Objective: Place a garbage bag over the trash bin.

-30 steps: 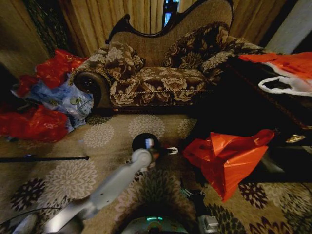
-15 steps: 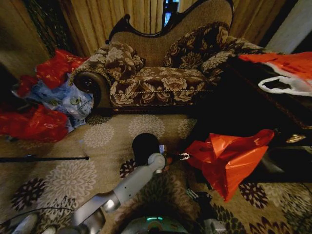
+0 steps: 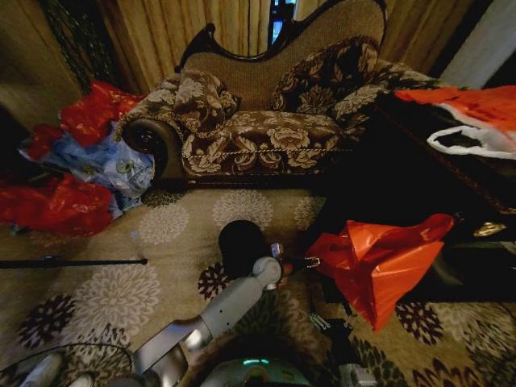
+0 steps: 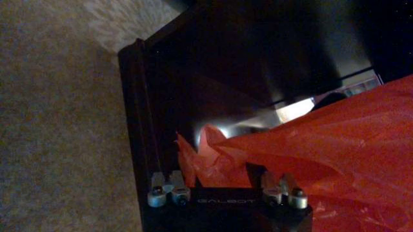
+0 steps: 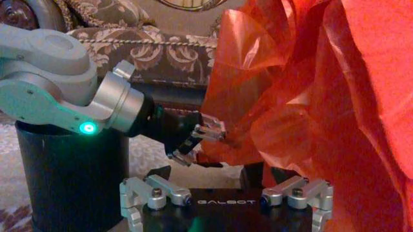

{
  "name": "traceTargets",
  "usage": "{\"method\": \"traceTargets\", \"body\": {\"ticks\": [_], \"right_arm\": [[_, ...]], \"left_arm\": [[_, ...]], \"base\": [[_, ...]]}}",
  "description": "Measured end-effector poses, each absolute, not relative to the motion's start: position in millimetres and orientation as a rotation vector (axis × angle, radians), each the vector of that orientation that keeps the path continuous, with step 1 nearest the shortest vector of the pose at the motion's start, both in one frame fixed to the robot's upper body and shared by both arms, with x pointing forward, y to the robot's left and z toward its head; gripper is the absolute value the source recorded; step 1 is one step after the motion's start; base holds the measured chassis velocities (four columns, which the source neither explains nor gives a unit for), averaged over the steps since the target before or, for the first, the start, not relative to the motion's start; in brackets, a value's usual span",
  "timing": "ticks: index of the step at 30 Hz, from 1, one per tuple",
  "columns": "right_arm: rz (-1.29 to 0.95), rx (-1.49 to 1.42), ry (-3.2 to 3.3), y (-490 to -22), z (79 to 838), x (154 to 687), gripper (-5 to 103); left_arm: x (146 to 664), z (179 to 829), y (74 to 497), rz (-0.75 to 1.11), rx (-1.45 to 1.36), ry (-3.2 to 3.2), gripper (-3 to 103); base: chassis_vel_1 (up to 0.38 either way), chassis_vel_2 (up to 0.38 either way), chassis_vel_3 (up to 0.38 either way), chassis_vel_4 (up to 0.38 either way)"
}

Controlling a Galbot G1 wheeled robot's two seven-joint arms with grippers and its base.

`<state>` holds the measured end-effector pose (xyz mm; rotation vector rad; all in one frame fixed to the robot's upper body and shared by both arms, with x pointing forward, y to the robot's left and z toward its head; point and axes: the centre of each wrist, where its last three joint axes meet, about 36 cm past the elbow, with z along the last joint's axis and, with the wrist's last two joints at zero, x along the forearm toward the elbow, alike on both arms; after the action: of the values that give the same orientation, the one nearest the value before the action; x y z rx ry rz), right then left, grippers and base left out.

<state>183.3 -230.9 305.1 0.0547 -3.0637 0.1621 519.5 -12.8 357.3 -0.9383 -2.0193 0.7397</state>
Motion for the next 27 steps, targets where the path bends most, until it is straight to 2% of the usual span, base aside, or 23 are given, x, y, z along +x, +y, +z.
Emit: {"method": "traceTargets", "body": {"ticks": [1,6,7,11,12,13,14,16,22,27], "right_arm": [[0.162,0.055,-3.064,-231,305,183,100],[0.165,0.057,-3.058,-232,304,182,100],[0.165,0.057,-3.058,-232,304,182,100],[0.168,0.061,-3.058,-234,304,181,100],[0.168,0.061,-3.058,-234,304,181,100],[0.169,0.063,-3.060,-236,304,181,100],[0.166,0.070,-3.063,-238,303,180,100],[0.160,0.081,-3.073,-240,302,177,100],[0.103,0.160,-3.176,-244,293,161,100],[0.048,0.228,-3.184,-227,290,148,100]], "left_arm": [[519,357,-13,0.740,-0.938,-2.019,61],[521,357,-15,0.737,-0.940,-2.027,45],[521,357,-15,0.737,-0.940,-2.027,45],[520,359,-10,0.721,-0.940,-2.047,29],[520,359,-10,0.721,-0.940,-2.047,29],[519,362,-5,0.711,-0.937,-2.060,29],[518,364,3,0.696,-0.929,-2.074,22],[518,366,11,0.681,-0.920,-2.087,22],[513,376,65,0.621,-0.834,-2.168,3],[503,392,98,0.621,-0.784,-2.224,0]], "base": [[0.000,0.000,0.000,0.000],[0.000,0.000,0.000,0.000],[0.000,0.000,0.000,0.000],[0.000,0.000,0.000,0.000],[0.000,0.000,0.000,0.000],[0.000,0.000,0.000,0.000],[0.000,0.000,0.000,0.000],[0.000,0.000,0.000,0.000],[0.000,0.000,0.000,0.000],[0.000,0.000,0.000,0.000]]}}
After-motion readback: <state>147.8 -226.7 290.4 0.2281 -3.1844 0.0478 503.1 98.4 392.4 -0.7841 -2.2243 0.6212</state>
